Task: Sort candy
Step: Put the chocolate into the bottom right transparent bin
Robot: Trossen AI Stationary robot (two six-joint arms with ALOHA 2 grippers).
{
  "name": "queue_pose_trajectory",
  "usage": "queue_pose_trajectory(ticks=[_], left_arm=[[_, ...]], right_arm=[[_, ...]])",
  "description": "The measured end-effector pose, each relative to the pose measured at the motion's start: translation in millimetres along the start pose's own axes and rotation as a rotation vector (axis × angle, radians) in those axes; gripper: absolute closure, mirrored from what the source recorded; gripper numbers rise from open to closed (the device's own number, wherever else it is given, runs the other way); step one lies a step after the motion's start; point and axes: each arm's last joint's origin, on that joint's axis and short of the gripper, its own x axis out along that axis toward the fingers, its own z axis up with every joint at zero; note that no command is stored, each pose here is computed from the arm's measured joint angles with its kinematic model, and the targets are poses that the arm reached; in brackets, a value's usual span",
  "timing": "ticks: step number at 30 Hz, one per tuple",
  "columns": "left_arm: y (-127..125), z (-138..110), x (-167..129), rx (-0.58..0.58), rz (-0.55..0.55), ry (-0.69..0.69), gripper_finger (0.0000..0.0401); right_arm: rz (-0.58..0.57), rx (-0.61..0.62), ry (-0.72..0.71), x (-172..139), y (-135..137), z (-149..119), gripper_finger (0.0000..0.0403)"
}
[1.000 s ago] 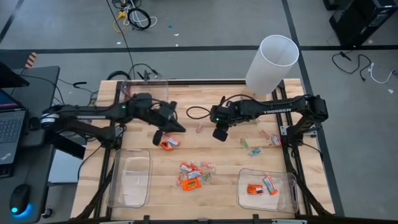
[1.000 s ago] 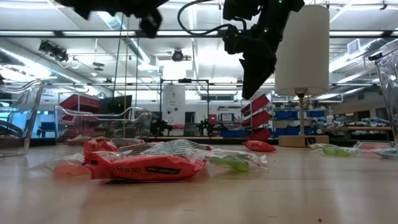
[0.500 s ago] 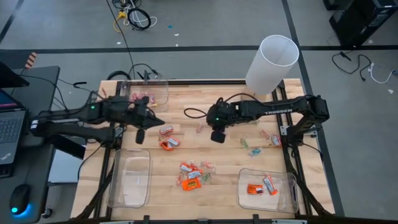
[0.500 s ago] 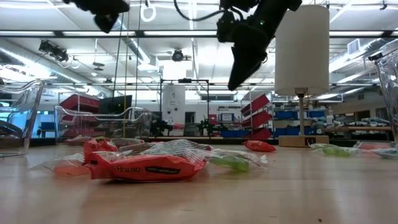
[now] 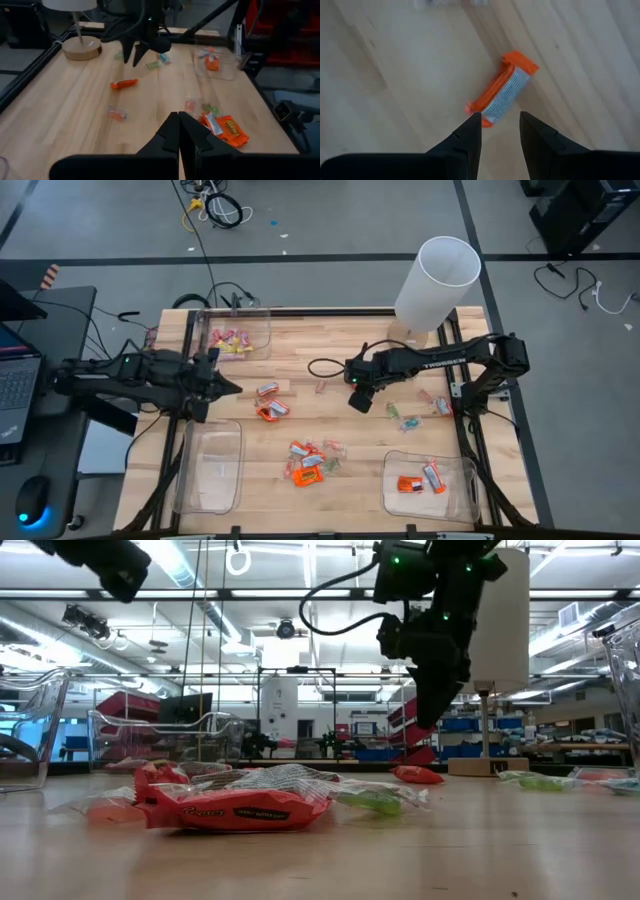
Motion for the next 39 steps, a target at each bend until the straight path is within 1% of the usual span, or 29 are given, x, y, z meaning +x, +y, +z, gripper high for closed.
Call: queue_pose_trajectory(ticks=[3, 7, 8, 11, 16, 19, 21, 23, 27, 35, 39], left_arm=[[-2, -12, 2, 0.028, -0.026, -0.007, 0.04], [-4, -9, 4, 0.106, -0.049, -0.106, 0.04], [-4, -8, 4, 0.122, -0.05, -0.113, 0.04], [-4, -10, 5, 0.166, -0.045, -0.094, 0.04], [-3, -18, 9, 0.248, -0.032, -0.072, 0.04], [-3, -20, 12, 0.254, -0.029, -0.086, 0.04], [-2, -22, 13, 0.235, -0.026, -0.085, 0.04], [-2, -19, 13, 0.208, -0.018, -0.111, 0.04], [-2, -16, 12, 0.197, 0.001, -0.147, 0.04], [-2, -12, 14, 0.221, 0.027, -0.2, 0.04], [-1, -26, 22, 0.211, 0.026, -0.197, 0.04]], right_arm=[[-0.031, -0.01, 0.002, 3, -1, -3, 0.0284], [-0.026, 0.013, -0.011, 3, -2, -1, 0.0284], [-0.026, 0.012, -0.013, 3, -3, 0, 0.0284], [-0.027, 0.023, -0.019, 4, -7, 2, 0.0284], [-0.003, 0.096, -0.086, 5, -11, 11, 0.0284], [0.023, 0.12, -0.147, 4, -11, 19, 0.0284], [0.038, 0.13, -0.179, 4, -11, 22, 0.0284], [0.048, 0.132, -0.204, 4, -10, 25, 0.0284], [0.055, 0.15, -0.212, 3, -10, 26, 0.0284], [0.069, 0.296, -0.21, 3, -10, 26, 0.0284], [0.085, 0.376, -0.213, 3, -7, 25, 0.0284]])
